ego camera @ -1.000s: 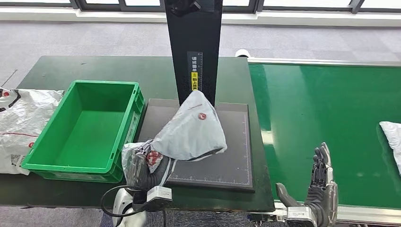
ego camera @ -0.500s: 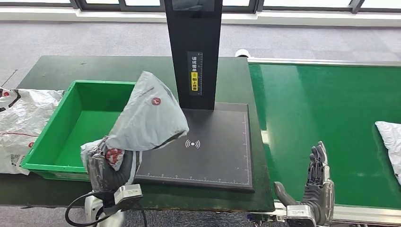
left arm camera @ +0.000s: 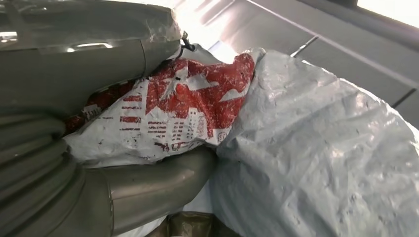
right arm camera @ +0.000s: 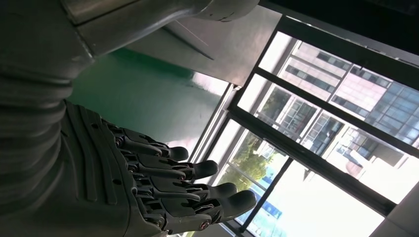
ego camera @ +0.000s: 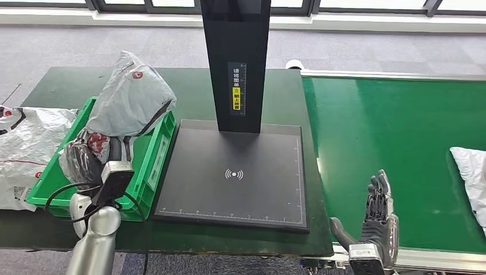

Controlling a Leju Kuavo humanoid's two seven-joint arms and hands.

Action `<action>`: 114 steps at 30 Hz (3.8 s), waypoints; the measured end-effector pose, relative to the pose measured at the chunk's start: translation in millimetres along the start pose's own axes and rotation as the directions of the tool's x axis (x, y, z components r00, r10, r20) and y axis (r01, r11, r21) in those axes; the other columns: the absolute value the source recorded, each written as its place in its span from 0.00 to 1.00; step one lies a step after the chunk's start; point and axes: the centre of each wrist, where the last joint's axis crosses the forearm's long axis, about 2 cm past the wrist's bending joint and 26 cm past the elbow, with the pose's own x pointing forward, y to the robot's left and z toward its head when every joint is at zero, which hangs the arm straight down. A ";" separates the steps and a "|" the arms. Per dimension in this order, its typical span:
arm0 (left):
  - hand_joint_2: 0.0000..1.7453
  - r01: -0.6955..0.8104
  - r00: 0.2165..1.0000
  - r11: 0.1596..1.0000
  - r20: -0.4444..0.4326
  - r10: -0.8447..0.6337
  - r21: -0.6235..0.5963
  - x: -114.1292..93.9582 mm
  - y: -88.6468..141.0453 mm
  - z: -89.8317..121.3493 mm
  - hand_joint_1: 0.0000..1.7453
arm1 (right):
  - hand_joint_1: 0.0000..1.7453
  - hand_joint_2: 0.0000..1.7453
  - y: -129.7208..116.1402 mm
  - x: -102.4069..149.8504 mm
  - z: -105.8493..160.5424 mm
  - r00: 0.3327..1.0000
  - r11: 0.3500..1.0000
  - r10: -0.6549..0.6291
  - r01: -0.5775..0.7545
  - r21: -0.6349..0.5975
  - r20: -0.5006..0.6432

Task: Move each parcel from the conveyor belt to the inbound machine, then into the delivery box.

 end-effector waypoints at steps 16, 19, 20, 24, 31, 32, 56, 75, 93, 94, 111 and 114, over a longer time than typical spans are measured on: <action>1.00 0.149 0.974 0.984 -0.156 -0.164 -0.102 -43.7 -23.6 -89.6 1.00 | 0.00 1.00 -6.8 -0.5 8.4 1.000 1.000 0.011 -0.011 -0.013 -0.026; 1.00 0.152 0.972 0.983 -0.162 -0.168 -0.107 -46.0 -23.5 -89.4 1.00 | 0.00 1.00 -6.8 -0.5 8.4 1.000 1.000 0.011 -0.011 -0.013 -0.026; 1.00 0.155 0.970 0.981 -0.168 -0.173 -0.113 -48.7 -23.3 -88.9 1.00 | 0.00 1.00 -6.8 -0.5 8.3 1.000 1.000 0.012 -0.012 -0.013 -0.026; 1.00 0.172 0.949 0.968 -0.232 -0.212 -0.183 -72.3 -21.0 -79.0 1.00 | 0.00 1.00 -6.2 -0.2 6.8 1.000 1.000 0.020 -0.020 -0.007 -0.022; 1.00 0.186 0.934 0.958 -0.265 -0.242 -0.218 -87.5 -15.5 -69.2 1.00 | 0.00 1.00 -5.8 0.0 6.0 0.999 1.000 0.029 -0.029 0.000 -0.018; 1.00 0.189 0.932 0.957 -0.267 -0.246 -0.222 -88.8 -15.0 -68.1 1.00 | 0.00 1.00 -5.8 0.0 5.8 0.999 1.000 0.030 -0.030 0.001 -0.017; 1.00 0.198 0.911 0.946 -0.307 -0.274 -0.258 -103.2 -8.6 -51.8 1.00 | 0.00 1.00 -4.5 -0.1 -0.5 1.000 1.000 0.030 -0.030 0.000 -0.004; 0.00 0.173 0.913 0.955 -0.324 -0.246 -0.240 -99.8 -3.4 -36.7 0.00 | 0.00 1.00 -2.8 1.1 -6.1 0.999 0.999 0.047 -0.047 0.003 -0.013; 0.00 0.184 0.935 0.976 -0.284 -0.211 -0.116 -65.8 15.2 -2.7 0.00 | 0.00 1.00 -2.9 1.3 -8.6 0.998 0.998 0.055 -0.056 -0.016 -0.021; 0.00 0.186 0.935 0.976 -0.284 -0.211 -0.114 -65.4 16.3 -1.6 0.00 | 0.00 1.00 -2.9 1.4 -8.8 0.998 0.998 0.056 -0.056 -0.016 -0.022; 0.00 -0.654 0.722 0.755 -0.326 0.610 -0.038 -19.5 2.0 58.7 0.00 | 0.00 1.00 -33.4 -16.5 -30.4 0.841 0.857 0.504 -0.516 -0.010 -0.197; 0.00 -0.761 0.610 0.648 -0.361 0.705 -0.022 1.2 -7.3 78.3 0.00 | 0.00 1.00 -64.0 -52.4 -44.8 0.627 0.673 0.720 -0.736 0.077 -0.299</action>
